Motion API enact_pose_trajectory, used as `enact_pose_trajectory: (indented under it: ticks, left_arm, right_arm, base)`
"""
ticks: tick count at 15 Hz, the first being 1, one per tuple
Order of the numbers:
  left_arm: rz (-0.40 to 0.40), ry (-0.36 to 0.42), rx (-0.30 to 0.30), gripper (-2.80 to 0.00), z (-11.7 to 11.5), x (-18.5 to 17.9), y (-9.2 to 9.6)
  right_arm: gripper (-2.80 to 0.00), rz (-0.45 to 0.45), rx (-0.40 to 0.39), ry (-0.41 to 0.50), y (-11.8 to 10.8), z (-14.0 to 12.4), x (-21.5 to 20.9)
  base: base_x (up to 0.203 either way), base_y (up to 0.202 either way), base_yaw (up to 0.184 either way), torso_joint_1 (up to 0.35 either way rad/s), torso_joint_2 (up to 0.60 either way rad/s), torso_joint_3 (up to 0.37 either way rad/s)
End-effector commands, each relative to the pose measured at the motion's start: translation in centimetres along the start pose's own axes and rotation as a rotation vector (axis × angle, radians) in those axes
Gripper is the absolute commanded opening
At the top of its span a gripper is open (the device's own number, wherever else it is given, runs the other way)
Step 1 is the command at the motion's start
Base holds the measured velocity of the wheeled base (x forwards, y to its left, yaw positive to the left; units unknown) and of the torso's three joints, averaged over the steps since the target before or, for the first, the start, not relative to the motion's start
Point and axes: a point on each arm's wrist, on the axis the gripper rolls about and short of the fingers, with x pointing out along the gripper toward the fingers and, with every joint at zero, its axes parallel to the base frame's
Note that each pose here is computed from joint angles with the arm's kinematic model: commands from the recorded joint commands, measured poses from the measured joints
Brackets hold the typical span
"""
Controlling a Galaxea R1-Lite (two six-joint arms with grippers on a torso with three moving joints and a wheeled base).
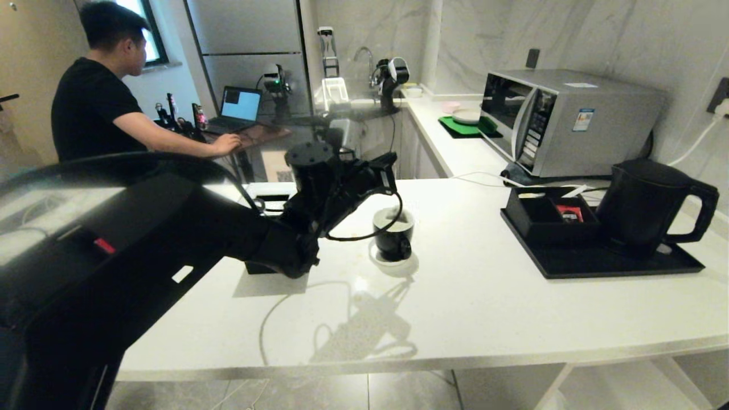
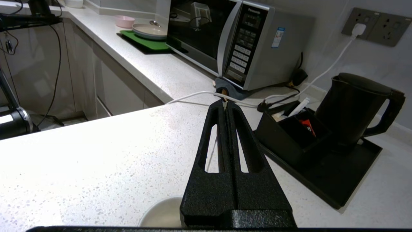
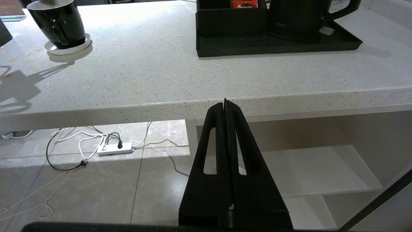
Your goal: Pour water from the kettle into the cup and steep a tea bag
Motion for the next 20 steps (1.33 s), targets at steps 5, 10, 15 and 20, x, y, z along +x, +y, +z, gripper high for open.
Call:
enact_pose_trajectory:
  ticks: [5, 10, 15, 20]
  left_arm:
    - [0.003, 0.013, -0.004, -2.8, -0.9, 0.1, 0.2]
    - [0.006, 0.018, -0.004, -2.8, -1.2, 0.1, 0.3]
    - [0.008, 0.02, -0.004, -2.8, -1.3, 0.1, 0.5]
    - [0.01, 0.027, -0.003, -2.8, -1.8, 0.2, 0.6]
  right_arm:
    - [-2.8, 0.0, 0.0, 0.001, 0.0, 0.0, 0.0]
    - [-2.8, 0.0, 0.0, 0.001, 0.0, 0.0, 0.0]
    - [-2.8, 0.0, 0.0, 0.001, 0.0, 0.0, 0.0]
    - [-2.8, 0.0, 0.0, 0.001, 0.0, 0.0, 0.0]
  base:
    - [0.0, 0.0, 0.0, 0.0, 0.0, 0.0]
    - [0.0, 0.0, 0.0, 0.0, 0.0, 0.0]
    - [0.0, 0.0, 0.0, 0.0, 0.0, 0.0]
    - [0.0, 0.0, 0.0, 0.0, 0.0, 0.0]
